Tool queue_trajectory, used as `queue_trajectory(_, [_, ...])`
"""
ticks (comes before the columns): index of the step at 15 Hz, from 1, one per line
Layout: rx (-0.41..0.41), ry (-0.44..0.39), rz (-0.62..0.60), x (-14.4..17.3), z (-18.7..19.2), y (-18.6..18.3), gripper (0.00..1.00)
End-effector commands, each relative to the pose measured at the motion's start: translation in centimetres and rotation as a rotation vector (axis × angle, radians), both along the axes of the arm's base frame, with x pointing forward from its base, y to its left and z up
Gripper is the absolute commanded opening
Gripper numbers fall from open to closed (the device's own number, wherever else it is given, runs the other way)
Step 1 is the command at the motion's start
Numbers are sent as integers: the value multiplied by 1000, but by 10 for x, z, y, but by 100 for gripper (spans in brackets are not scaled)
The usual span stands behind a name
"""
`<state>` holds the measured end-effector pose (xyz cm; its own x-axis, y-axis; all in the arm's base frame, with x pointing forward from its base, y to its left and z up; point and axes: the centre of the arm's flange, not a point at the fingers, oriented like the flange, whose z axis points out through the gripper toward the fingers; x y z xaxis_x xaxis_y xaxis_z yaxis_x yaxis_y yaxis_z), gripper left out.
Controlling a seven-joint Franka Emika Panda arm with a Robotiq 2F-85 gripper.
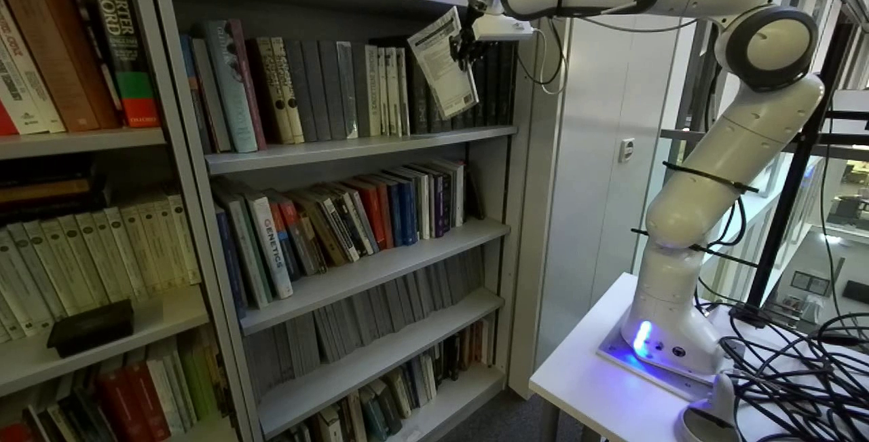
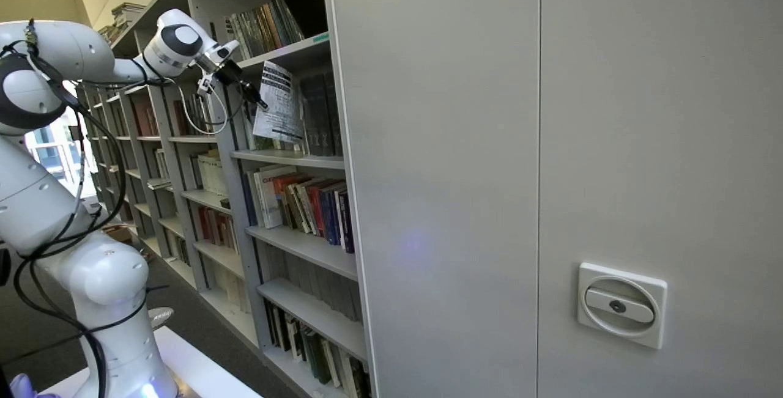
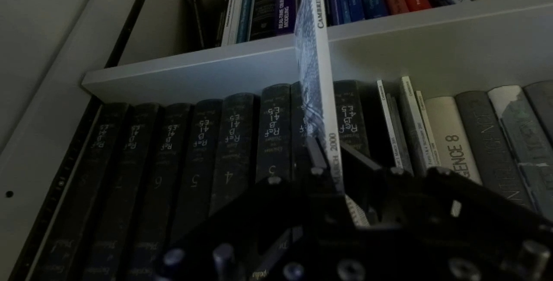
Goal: Move the thin white book to the left of the black book
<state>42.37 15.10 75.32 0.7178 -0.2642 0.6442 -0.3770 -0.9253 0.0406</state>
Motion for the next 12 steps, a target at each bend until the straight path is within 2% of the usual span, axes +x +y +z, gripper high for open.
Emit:
queue_trajectory(1, [-10, -49, -3, 5, 11, 8, 3])
queue_trajectory(12, [-8, -62, 55, 24, 24, 33, 3])
